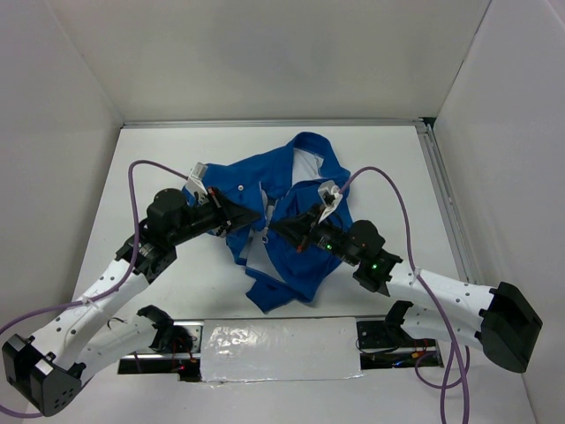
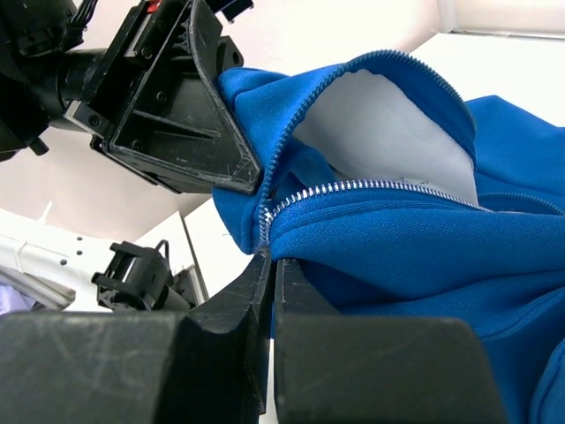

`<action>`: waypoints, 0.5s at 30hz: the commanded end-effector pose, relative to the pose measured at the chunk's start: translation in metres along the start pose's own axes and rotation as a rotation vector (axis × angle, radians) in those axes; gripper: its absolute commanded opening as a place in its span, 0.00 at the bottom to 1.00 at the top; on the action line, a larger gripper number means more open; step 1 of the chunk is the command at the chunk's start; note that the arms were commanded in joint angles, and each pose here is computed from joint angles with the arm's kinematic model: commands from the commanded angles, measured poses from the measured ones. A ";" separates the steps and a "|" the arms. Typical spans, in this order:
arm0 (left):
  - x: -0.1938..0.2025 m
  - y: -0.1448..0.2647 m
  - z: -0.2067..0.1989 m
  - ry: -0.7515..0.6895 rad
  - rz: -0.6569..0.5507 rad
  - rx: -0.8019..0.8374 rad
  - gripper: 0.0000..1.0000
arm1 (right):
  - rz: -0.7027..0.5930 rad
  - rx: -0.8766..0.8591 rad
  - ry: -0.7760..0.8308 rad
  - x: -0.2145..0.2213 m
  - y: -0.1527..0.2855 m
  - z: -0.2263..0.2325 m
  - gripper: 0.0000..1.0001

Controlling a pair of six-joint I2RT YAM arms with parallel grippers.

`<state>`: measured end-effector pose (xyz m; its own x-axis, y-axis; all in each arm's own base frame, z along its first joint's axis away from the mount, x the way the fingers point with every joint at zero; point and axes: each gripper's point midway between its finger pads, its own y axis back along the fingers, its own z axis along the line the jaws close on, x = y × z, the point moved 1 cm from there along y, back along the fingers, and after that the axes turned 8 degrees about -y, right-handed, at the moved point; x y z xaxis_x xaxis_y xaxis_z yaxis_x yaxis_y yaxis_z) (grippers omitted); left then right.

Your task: Zip up the jacket

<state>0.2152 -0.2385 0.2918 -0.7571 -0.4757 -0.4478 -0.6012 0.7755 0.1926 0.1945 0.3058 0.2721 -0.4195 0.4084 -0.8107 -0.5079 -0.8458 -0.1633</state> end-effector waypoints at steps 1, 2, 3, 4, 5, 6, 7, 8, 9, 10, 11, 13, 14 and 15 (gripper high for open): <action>0.001 0.001 -0.015 -0.016 0.015 0.067 0.00 | -0.159 -0.078 0.041 -0.042 -0.002 0.023 0.00; 0.001 0.000 -0.014 -0.016 0.016 0.066 0.00 | -0.166 -0.076 0.042 -0.044 -0.001 0.023 0.00; 0.001 0.000 -0.014 -0.015 0.015 0.064 0.00 | -0.173 -0.079 0.046 -0.046 0.000 0.023 0.00; 0.001 0.000 -0.014 -0.022 0.013 0.064 0.00 | -0.178 -0.073 0.042 -0.046 0.000 0.022 0.00; 0.000 0.000 -0.013 -0.020 0.011 0.055 0.00 | -0.184 -0.080 0.047 -0.048 0.001 0.024 0.00; -0.001 -0.001 -0.013 -0.021 0.008 0.055 0.00 | -0.187 -0.085 0.046 -0.050 0.002 0.025 0.00; 0.002 -0.001 -0.008 -0.015 0.019 0.032 0.00 | -0.192 -0.087 0.043 -0.051 0.003 0.026 0.00; 0.001 -0.002 -0.004 -0.008 0.013 0.011 0.00 | -0.189 -0.098 0.046 -0.051 0.003 0.027 0.00; 0.000 -0.002 -0.004 -0.012 0.011 0.006 0.00 | -0.188 -0.115 0.049 -0.052 0.005 0.031 0.00; 0.001 -0.003 -0.002 -0.009 0.014 -0.002 0.00 | -0.184 -0.122 0.051 -0.053 0.005 0.032 0.00; 0.000 -0.004 0.001 -0.004 0.014 -0.017 0.00 | -0.179 -0.127 0.053 -0.053 0.004 0.033 0.00; 0.001 -0.007 0.002 -0.004 0.022 -0.026 0.00 | -0.175 -0.146 0.050 -0.052 0.005 0.037 0.00; 0.001 -0.008 0.003 -0.002 0.023 -0.034 0.00 | -0.172 -0.151 0.048 -0.051 0.005 0.038 0.00; 0.000 -0.009 0.002 -0.004 0.025 -0.036 0.00 | -0.171 -0.149 0.045 -0.052 0.004 0.037 0.00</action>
<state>0.2207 -0.2400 0.2748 -0.7762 -0.4671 -0.4234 -0.5965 0.7615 0.2534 0.1953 0.3001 0.2866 -0.3865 0.4416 -0.8097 -0.5066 -0.8353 -0.2138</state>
